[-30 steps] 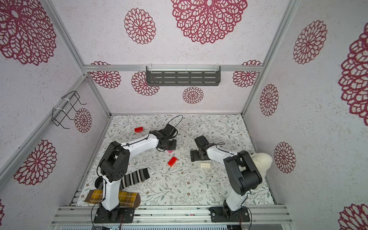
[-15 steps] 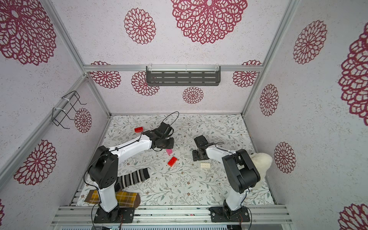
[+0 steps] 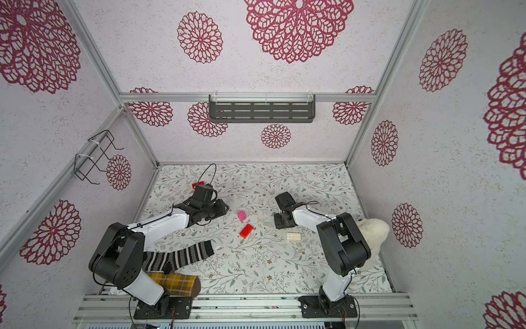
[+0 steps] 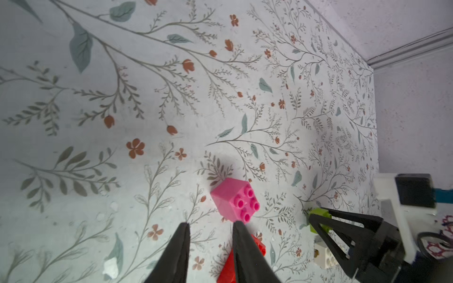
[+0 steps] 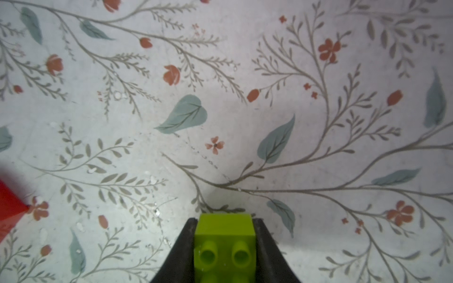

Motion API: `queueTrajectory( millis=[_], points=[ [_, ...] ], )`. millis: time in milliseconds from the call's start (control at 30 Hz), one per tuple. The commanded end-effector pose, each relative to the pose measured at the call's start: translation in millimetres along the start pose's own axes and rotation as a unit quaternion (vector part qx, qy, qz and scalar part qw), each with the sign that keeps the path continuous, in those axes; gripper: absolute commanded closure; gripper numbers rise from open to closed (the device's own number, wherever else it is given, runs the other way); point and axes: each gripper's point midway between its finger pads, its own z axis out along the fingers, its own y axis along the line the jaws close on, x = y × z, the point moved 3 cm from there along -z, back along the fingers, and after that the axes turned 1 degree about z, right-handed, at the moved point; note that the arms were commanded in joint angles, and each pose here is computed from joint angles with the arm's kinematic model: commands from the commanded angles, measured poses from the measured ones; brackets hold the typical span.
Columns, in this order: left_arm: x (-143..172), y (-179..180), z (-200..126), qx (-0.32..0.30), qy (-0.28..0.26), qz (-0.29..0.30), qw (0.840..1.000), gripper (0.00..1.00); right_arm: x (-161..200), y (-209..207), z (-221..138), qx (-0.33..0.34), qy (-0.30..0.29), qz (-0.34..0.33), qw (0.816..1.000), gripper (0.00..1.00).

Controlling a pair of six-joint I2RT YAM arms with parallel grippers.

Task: Assemble an ice cream with lego
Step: Pick up the lego brick from the center of the board.

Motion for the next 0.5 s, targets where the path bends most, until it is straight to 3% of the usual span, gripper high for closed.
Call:
queueTrajectory(
  millis=[0, 200, 300, 467],
  points=[
    [-15, -28, -7, 0.076, -0.033, -0.014, 0.996, 0.66, -23, 23, -25, -0.007, -0.025, -0.02, 0.999, 1.0],
    [-11, -14, 13, 0.102, -0.015, -0.085, 0.991, 0.73, -72, 97, -55, -0.056, -0.057, -0.086, 0.993, 1.0],
    [-15, 2, 23, 0.104, -0.024, -0.131, 0.986, 0.74, -86, 128, -50, -0.062, -0.051, -0.118, 0.99, 1.0],
    [-12, 3, 48, 0.112, 0.005, -0.144, 0.983, 0.77, -93, 165, -35, -0.061, -0.023, -0.143, 0.988, 1.0]
  ],
)
